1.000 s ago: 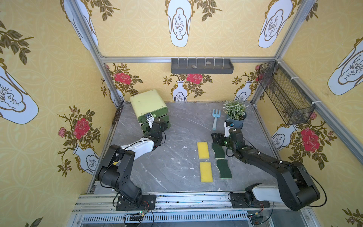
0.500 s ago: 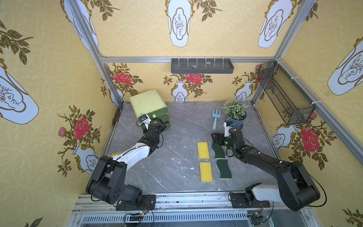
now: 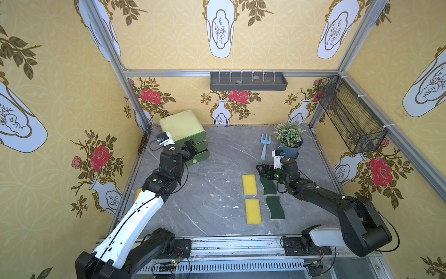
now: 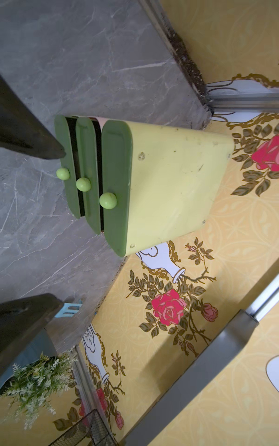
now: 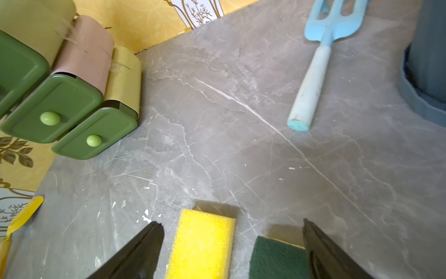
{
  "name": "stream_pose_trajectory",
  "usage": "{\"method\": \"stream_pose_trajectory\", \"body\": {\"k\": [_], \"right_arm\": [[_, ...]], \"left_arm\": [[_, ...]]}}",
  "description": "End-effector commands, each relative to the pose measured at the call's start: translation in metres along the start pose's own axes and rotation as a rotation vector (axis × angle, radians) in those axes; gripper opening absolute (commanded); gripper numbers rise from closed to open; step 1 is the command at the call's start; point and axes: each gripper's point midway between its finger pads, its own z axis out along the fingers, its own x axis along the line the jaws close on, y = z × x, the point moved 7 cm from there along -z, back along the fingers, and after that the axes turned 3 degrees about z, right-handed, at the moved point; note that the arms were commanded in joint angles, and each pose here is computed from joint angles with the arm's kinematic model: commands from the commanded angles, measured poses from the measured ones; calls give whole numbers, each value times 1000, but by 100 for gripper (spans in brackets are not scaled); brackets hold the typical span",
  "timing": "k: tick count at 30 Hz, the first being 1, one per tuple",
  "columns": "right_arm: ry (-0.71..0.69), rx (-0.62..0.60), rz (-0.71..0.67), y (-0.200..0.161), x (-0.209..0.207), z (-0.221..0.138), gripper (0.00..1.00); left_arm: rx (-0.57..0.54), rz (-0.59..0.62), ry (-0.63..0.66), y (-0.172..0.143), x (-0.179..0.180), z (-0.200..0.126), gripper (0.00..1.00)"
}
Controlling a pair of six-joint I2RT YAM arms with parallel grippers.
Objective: Take the sponge out of the drawer
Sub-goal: Close the drawer in the storage box, then open the drawer in the storage box.
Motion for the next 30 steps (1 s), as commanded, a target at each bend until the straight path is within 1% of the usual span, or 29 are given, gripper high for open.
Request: {"method": "stream_pose_trajectory", "body": {"k": [1, 3, 6, 8, 11, 15, 18, 22, 26, 30], "right_arm": [[126, -17, -77, 6, 24, 4, 94], [160, 4, -129, 2, 38, 9, 95], [212, 22, -239, -9, 67, 15, 96], [192, 2, -316, -14, 86, 18, 98], [170, 6, -415, -23, 111, 26, 99], [146, 16, -451, -35, 140, 45, 100], [171, 17, -431, -43, 160, 65, 100], [282, 42, -305, -46, 187, 97, 100], [375, 70, -204, -44, 210, 123, 98], [421, 102, -117, -44, 223, 145, 99]], "left_arm": [[94, 188, 27, -2, 7, -10, 95], [91, 230, 50, 7, 11, -12, 95], [82, 231, 82, 14, 22, -9, 96], [69, 213, 95, 16, 30, -7, 96], [34, 178, 103, 13, 42, -8, 97], [6, 153, 95, 2, 58, -13, 97], [-21, 142, 96, 3, 62, -22, 97], [-62, 134, 88, 5, 64, -30, 97], [-59, 133, 78, 6, 64, -31, 97], [-61, 125, 66, 6, 64, -33, 97]]}}
